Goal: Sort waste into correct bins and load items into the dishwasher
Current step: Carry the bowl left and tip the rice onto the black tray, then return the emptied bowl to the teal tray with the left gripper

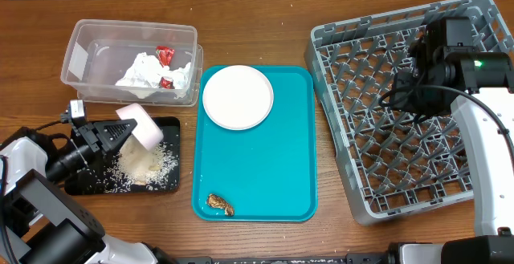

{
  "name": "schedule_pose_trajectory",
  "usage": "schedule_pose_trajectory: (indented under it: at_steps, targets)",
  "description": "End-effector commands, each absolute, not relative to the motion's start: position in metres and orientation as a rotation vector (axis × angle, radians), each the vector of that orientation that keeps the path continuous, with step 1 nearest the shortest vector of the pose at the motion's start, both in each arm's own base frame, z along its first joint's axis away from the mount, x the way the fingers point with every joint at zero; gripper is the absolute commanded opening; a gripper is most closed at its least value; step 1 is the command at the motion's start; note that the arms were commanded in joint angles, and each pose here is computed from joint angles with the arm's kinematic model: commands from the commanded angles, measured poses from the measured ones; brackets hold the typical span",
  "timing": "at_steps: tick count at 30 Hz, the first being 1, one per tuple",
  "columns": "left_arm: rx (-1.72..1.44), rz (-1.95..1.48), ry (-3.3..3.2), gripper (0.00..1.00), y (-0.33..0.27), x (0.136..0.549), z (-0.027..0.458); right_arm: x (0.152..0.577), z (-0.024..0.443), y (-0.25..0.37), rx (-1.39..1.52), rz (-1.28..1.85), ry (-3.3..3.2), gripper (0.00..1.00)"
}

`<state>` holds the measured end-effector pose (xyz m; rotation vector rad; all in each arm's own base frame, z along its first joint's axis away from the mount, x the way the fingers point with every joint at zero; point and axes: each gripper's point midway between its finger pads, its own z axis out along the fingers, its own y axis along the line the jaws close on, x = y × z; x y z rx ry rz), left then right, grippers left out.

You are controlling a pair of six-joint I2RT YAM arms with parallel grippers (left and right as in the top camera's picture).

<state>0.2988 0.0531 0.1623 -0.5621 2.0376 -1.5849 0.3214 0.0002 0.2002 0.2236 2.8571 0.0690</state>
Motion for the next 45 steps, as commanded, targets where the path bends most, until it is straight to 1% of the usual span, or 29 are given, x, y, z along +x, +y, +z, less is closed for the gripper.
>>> schedule_pose_trajectory:
  at_steps: [1, 3, 5, 7, 10, 14, 20, 25, 30, 34, 36, 38, 45]
  targets:
    - [-0.514, -1.570, 1.982, 0.04, 0.056, 0.302, 0.167, 0.324, 0.206, -0.003, 0.235, 0.057, 2.837, 0.44]
    - [-0.590, -1.583, 2.016, 0.04, 0.059, 0.301, 0.161, 0.324, 0.206, -0.003, 0.235, 0.057, 2.837, 0.45]
    - [-0.519, -1.588, 1.959, 0.04, 0.054, 0.300, 0.173, 0.324, 0.206, -0.003, 0.235, 0.057, 2.839, 0.44]
    - [-0.470, -1.548, 1.971, 0.04, 0.056, 0.301, 0.169, 0.324, 0.205, -0.003, 0.235, 0.057, 2.841, 0.44]
    - [-0.594, -1.567, 2.032, 0.04, 0.061, 0.302, 0.158, 0.324, 0.205, -0.003, 0.235, 0.057, 2.841, 0.45]
    - [-0.495, -1.566, 1.969, 0.04, 0.056, 0.303, 0.170, 0.323, 0.205, -0.003, 0.236, 0.056, 2.841, 0.45]
    - [-0.530, -1.600, 2.004, 0.04, 0.050, 0.300, 0.174, 0.323, 0.205, -0.003, 0.236, 0.056, 2.841, 0.45]
    - [-0.402, -1.584, 2.129, 0.04, 0.028, 0.297, 0.188, 0.323, 0.205, -0.003, 0.235, 0.057, 2.841, 0.45]
    - [-0.177, -1.541, 2.333, 0.04, -0.013, 0.303, 0.200, 0.323, 0.205, -0.003, 0.236, 0.057, 2.842, 0.45]
    - [0.027, -1.438, 2.578, 0.04, -0.058, 0.304, 0.190, 0.323, 0.205, -0.003, 0.236, 0.058, 2.842, 0.44]
    - [0.106, -1.321, 2.718, 0.04, -0.080, 0.305, 0.176, 0.324, 0.205, -0.002, 0.235, 0.058, 2.841, 0.45]
    - [0.248, -1.118, 2.882, 0.04, -0.116, 0.301, 0.154, 0.323, 0.205, -0.003, 0.236, 0.058, 2.841, 0.45]
    - [0.653, -0.689, 2.980, 0.04, -0.207, 0.277, 0.120, 0.323, 0.205, -0.002, 0.235, 0.058, 2.841, 0.45]
